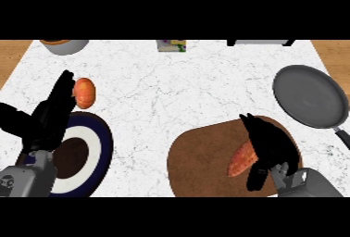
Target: Pick the sweet potato from the cutting board and place it in the pan
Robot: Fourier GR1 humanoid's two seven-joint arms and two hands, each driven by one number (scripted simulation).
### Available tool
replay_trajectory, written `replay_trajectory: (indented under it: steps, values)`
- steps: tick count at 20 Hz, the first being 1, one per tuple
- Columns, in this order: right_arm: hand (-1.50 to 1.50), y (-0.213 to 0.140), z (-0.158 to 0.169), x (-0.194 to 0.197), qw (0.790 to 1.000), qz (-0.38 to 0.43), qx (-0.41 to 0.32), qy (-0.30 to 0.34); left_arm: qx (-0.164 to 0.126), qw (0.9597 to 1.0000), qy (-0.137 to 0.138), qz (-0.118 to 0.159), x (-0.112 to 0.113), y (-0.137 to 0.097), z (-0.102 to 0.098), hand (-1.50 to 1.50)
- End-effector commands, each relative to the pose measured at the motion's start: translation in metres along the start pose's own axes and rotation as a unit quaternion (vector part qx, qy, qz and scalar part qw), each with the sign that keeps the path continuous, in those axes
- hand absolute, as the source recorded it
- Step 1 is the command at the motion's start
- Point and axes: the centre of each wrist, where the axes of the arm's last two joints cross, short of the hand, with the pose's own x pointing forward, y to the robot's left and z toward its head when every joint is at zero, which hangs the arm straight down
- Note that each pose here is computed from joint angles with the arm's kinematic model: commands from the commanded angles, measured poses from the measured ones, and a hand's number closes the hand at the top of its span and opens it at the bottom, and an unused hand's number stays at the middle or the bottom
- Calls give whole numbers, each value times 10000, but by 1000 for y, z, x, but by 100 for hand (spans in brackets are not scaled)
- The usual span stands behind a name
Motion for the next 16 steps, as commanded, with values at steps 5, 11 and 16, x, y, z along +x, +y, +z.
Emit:
replay_trajectory:
  steps: [5, 11, 16]
  values:
    - [-150, -2, -20, -4, 9994, 108, 117, 306, 73, 9999, 49, 68, -21, -5, -2, 0]
    - [-150, 33, -25, 5, 9996, -101, 96, 260, 2, 10000, -30, 41, 12, 4, 13, 0]
    - [-150, 38, -38, 8, 9993, -138, 328, 70, 57, 10000, -45, -22, -2, 14, -1, 0]
